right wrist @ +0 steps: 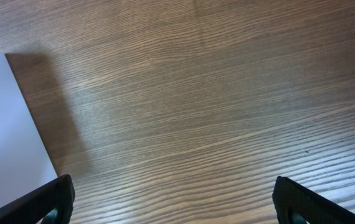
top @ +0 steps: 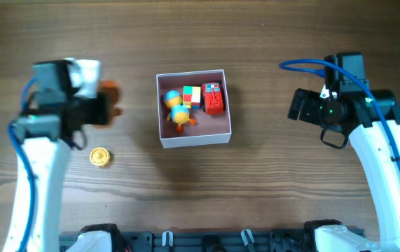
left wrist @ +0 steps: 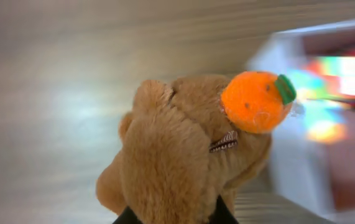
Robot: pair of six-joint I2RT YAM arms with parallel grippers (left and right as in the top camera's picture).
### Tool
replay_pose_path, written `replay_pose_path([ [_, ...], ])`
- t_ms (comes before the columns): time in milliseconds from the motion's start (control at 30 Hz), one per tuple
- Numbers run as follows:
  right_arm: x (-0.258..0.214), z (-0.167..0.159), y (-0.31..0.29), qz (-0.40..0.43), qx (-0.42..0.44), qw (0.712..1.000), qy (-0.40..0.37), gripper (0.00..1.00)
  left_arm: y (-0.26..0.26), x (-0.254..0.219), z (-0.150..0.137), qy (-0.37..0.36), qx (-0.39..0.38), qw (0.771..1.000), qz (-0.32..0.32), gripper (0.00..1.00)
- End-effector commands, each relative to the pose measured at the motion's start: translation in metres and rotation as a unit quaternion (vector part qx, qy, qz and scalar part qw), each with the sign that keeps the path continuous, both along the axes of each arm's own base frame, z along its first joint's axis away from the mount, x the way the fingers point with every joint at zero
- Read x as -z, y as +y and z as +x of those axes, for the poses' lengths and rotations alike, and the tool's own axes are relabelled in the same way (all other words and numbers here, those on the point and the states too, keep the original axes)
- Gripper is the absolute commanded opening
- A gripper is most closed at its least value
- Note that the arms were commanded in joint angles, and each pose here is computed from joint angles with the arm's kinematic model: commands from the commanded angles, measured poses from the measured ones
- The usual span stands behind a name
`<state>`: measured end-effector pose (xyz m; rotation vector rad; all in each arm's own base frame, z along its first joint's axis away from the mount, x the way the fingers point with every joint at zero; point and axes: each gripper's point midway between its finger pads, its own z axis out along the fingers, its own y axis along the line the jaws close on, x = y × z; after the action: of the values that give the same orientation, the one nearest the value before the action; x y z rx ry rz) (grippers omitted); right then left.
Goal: Pack container
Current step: 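Carry the bear into the box and release it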
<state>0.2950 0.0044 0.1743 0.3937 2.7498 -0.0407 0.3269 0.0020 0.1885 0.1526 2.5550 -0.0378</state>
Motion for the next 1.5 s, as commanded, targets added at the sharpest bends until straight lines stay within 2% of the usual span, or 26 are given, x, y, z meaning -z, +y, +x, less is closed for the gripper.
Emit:
replay_pose_path([
  [0,0.011,-0.002,0.001,0.002,-0.004,1.0,0.011,1.0,-0.077,-0.025,-0.006,-0.042,0.114,0.992,-0.02,0.04],
  [133,0.02,-0.004,0.001,0.003,-0.001,1.0,0.017,1.0,-0.142,-0.025,-0.011,-0.062,0.222,0.973,-0.016,0.04],
  [233,0.021,-0.003,0.001,0.003,-0.001,1.0,0.016,1.0,-0.182,-0.006,-0.008,-0.059,0.297,0.953,0.009,0.04],
  [500,0.021,-0.003,0.001,0.003,-0.001,1.0,0.016,1.0,-0.2,0.079,0.005,0.041,0.312,0.949,0.031,0.04],
  [633,0.021,-0.003,0.001,0.003,-0.001,1.0,0.015,1.0,-0.2,0.102,0.004,0.071,0.312,0.947,0.036,0.05],
  [667,0.021,-0.003,0.001,0.003,-0.001,1.0,0.014,1.0,-0.199,0.104,0.003,0.077,0.312,0.946,0.037,0.16],
  [733,0.021,-0.002,0.001,0.003,-0.001,1.0,0.013,1.0,-0.198,0.106,0.0,0.083,0.312,0.946,0.038,0.46],
  [767,0.021,-0.002,0.001,0.003,-0.001,1.0,0.013,1.0,-0.197,0.106,-0.001,0.085,0.312,0.946,0.038,0.86],
  [800,0.021,-0.002,0.001,0.003,-0.001,1.0,0.014,1.0,-0.197,0.106,-0.001,0.086,0.312,0.946,0.038,1.0],
  [967,0.021,-0.002,0.001,0.003,-0.001,1.0,0.014,1.0,-0.198,0.094,0.001,0.069,0.312,0.947,0.035,1.0],
  [1167,0.021,-0.002,0.001,0.003,-0.001,1.0,0.014,1.0,-0.194,0.03,0.006,-0.02,0.3,0.953,0.033,1.0],
  [1267,0.021,-0.002,0.001,0.003,-0.001,1.0,0.013,1.0,-0.183,-0.003,0.005,-0.059,0.247,0.967,0.02,1.0],
  [1367,0.02,-0.001,0.001,0.003,-0.001,1.0,0.01,1.0,-0.177,-0.002,-0.006,-0.037,0.218,0.975,0.002,1.0],
  [1467,0.02,-0.001,0.001,0.003,-0.001,1.0,0.01,1.0,-0.173,0.024,-0.018,0.032,0.176,0.984,-0.009,1.0],
])
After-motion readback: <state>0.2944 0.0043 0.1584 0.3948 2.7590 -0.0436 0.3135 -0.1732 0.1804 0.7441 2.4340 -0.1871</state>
